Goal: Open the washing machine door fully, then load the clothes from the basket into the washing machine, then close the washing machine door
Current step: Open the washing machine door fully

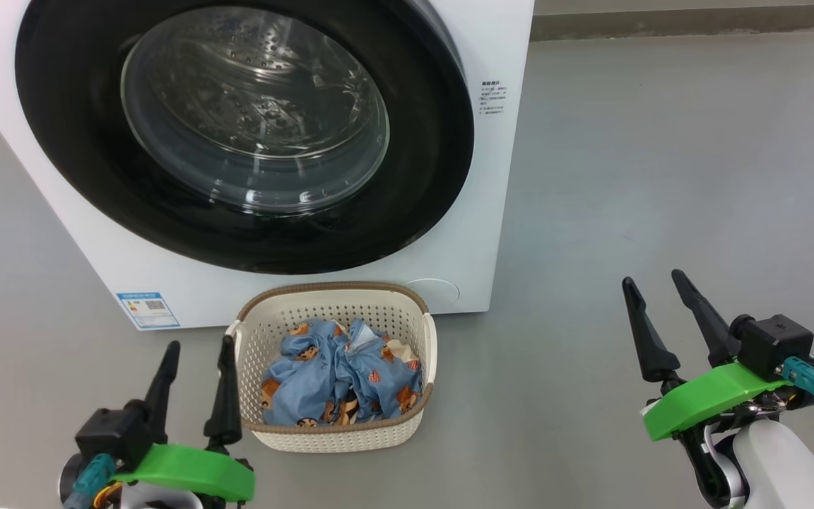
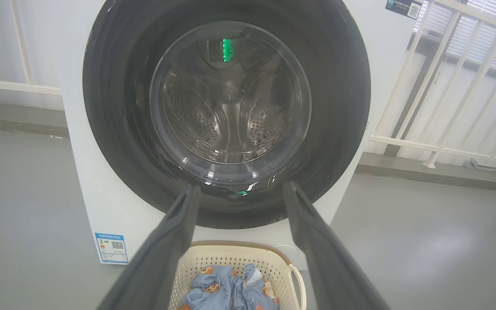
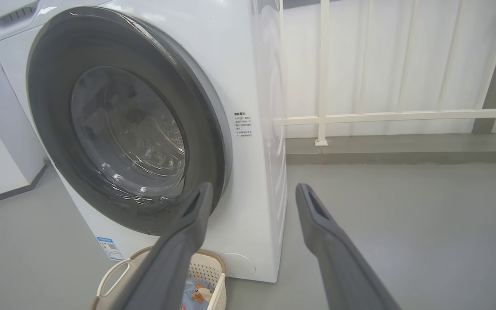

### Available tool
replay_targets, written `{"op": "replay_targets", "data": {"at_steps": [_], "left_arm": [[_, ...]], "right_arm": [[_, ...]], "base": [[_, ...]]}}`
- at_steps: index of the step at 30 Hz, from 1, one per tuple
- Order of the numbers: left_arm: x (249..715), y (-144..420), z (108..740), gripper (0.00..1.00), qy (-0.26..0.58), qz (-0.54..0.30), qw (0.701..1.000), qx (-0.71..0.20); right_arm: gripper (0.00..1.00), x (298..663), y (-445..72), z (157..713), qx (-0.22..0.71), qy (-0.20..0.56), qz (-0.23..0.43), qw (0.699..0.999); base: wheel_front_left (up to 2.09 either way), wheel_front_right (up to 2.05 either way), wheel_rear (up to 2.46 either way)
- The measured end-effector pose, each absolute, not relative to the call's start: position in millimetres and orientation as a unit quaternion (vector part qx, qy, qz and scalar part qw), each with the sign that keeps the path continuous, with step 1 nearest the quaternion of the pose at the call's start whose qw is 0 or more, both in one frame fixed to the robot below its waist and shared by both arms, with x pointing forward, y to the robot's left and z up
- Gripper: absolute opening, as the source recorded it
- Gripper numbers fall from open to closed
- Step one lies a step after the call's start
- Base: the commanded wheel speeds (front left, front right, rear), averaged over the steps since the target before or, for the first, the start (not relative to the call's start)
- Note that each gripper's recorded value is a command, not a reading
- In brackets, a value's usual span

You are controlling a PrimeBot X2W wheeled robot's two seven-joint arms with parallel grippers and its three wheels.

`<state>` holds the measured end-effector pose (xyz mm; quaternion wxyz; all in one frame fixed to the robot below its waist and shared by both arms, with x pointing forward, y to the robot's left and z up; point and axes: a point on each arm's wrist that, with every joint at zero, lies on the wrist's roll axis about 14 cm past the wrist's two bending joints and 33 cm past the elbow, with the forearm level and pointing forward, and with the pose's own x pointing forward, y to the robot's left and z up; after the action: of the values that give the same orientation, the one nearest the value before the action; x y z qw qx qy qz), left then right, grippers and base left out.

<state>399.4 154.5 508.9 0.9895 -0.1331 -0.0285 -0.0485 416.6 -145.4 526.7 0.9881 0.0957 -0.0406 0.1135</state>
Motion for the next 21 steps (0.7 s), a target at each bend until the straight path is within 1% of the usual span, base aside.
{"op": "replay_targets", "data": {"at_steps": [9, 14, 21], "left_arm": [[399, 162, 511, 1.0, -0.033, -0.036, 0.989, -0.14], [402, 166, 520, 1.0, -0.049, -0.032, 0.987, -0.147], [403, 167, 515, 1.0, -0.043, -0.028, 0.988, -0.148]], "right_arm": [[1.0, 419, -148, 527, 0.099, -0.041, 0.108, 0.988], [1.0, 421, -148, 524, 0.105, -0.037, 0.107, 0.988], [1.0, 432, -151, 528, 0.117, -0.042, 0.103, 0.987]], "base": [[0.0, 0.0, 0.0], [0.0, 0.0, 0.0], [0.0, 0.0, 0.0]]}}
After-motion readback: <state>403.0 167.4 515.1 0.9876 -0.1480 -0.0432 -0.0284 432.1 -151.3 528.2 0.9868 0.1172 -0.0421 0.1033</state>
